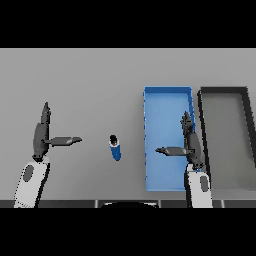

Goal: Pick up the blue pipe and place it into the blue bin.

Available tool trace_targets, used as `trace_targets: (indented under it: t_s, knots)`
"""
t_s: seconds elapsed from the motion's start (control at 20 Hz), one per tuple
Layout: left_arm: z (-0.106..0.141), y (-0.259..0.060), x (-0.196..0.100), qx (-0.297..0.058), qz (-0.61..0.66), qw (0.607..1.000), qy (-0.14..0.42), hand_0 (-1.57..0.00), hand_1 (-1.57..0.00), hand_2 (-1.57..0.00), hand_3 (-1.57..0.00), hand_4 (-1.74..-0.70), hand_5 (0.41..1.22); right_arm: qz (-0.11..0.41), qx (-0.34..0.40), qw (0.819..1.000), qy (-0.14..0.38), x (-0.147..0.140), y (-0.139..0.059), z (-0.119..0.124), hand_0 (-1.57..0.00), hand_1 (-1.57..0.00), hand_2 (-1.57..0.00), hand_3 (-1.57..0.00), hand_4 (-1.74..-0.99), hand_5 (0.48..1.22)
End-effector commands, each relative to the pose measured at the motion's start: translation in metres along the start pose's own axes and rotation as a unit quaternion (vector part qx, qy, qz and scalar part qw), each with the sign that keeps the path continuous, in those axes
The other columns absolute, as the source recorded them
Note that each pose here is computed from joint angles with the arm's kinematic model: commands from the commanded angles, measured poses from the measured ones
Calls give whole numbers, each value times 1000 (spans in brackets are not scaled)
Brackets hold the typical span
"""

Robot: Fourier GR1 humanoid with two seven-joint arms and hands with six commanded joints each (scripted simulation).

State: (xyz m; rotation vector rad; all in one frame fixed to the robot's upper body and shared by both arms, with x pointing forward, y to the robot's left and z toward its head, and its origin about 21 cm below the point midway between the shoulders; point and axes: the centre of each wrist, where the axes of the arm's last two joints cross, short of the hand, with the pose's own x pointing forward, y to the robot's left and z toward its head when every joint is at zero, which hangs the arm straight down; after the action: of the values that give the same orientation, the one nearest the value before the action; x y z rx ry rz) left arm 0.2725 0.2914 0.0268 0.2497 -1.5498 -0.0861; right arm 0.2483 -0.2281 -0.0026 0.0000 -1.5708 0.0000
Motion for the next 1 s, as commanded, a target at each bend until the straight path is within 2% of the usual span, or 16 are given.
trace_targets:
  t_s: [0.0, 0.25, 0.3, 0.35, 0.4, 0.5, 0.65, 0.75, 0.95]
  knots:
    - [1, 0, 0, 0, 0, 1000, -3, 1, 1, 1, 1, -1074, 591, 0, 0, 1000, -1, 0, 0, 1, 1, 1, 1, 1, -1225, 617]
    - [9, -2, 1, -2, -1, 1000, -11, 1, 1, 1, 1, -1074, 591, -2, 0, 1000, -5, -2, 2, 9, 1, 1, 1, 1, -1225, 617]
    - [11, 11, 4, -85, -38, 995, -27, 1, 1, 1, 1, -1074, 591, 40, 30, 998, -32, 2, -6, 17, 1, 1, 1, 1, -1225, 617]
    - [11, 25, 10, -131, -60, 989, -37, 1, 1, 1, 1, -1073, 590, 72, 49, 995, -43, 5, -10, 23, 1, 1, 1, 1, -1224, 618]
    - [10, 29, 8, -159, -70, 984, -31, 1, 1, 1, 1, -1074, 589, 89, 61, 993, -46, 6, -12, 29, 1, 1, 1, 1, -1225, 618]
    - [10, 34, 12, -188, -75, 979, -34, 1, 1, 1, 1, -1077, 588, 112, 71, 990, -43, 8, -7, 33, 1, 1, 1, 1, -1223, 620]
    - [9, 33, 11, -203, -79, 975, -31, 1, 1, 1, 1, -1080, 600, 134, 64, 988, -37, 12, -8, 32, 1, 1, 1, 1, -1196, 609]
    - [9, 36, 13, -226, -78, 970, -34, 1, 1, 1, 1, -1086, 605, 139, 57, 988, -30, 13, -10, 29, 1, 1, 1, 1, -1185, 597]
    - [28, 19, 13, -318, -70, 945, -45, 1, 1, 1, 1, -1102, 554, 140, 71, 987, -47, 16, -8, 28, 1, 1, 1, 1, -1198, 607]
